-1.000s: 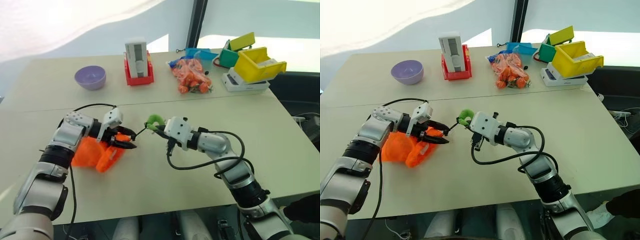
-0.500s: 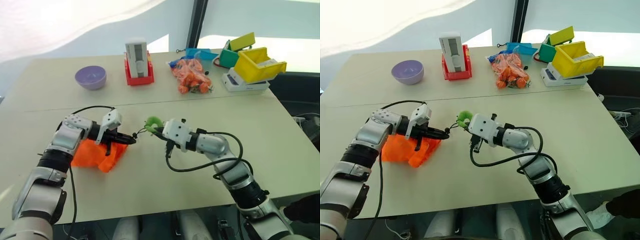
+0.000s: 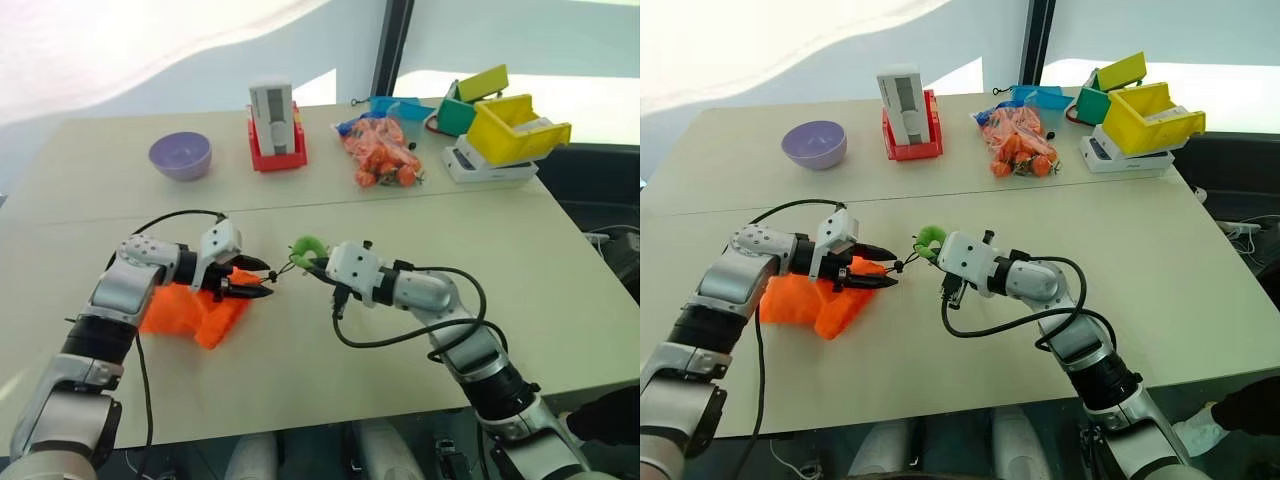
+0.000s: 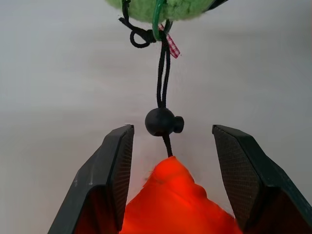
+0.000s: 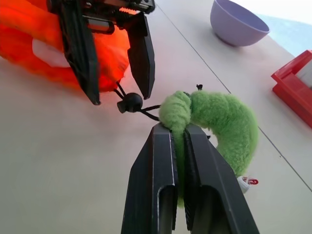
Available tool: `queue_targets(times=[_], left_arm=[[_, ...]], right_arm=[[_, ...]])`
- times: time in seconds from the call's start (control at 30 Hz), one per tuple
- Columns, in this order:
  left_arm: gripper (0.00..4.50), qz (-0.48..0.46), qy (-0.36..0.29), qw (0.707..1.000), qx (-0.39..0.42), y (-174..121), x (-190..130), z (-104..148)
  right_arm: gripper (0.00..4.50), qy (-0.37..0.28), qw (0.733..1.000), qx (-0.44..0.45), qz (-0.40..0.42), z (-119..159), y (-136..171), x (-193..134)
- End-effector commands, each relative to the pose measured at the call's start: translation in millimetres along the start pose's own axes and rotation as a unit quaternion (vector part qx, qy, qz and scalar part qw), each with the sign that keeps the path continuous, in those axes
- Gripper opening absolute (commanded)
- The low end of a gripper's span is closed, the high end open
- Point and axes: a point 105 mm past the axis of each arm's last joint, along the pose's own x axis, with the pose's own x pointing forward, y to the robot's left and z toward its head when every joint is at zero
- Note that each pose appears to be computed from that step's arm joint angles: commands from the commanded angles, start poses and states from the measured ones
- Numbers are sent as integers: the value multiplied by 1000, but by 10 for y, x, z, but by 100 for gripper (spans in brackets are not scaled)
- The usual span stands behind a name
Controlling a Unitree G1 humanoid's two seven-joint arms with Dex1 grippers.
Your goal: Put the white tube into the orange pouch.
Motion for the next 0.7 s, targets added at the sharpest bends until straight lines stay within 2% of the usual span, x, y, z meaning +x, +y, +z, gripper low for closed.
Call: queue_targets(times=[0.03, 0.3, 0.7], left_arm=[[269, 35, -5, 999, 31, -31, -86, 81], [269, 77, -12, 996, 43, -14, 12, 79], [269, 82, -11, 994, 65, 35, 120, 70]], right_arm=[[0, -26, 999, -16, -11, 160, -49, -28], [0, -28, 999, -16, -5, 179, -42, -19], [0, -30, 999, -15, -3, 199, -28, -17]])
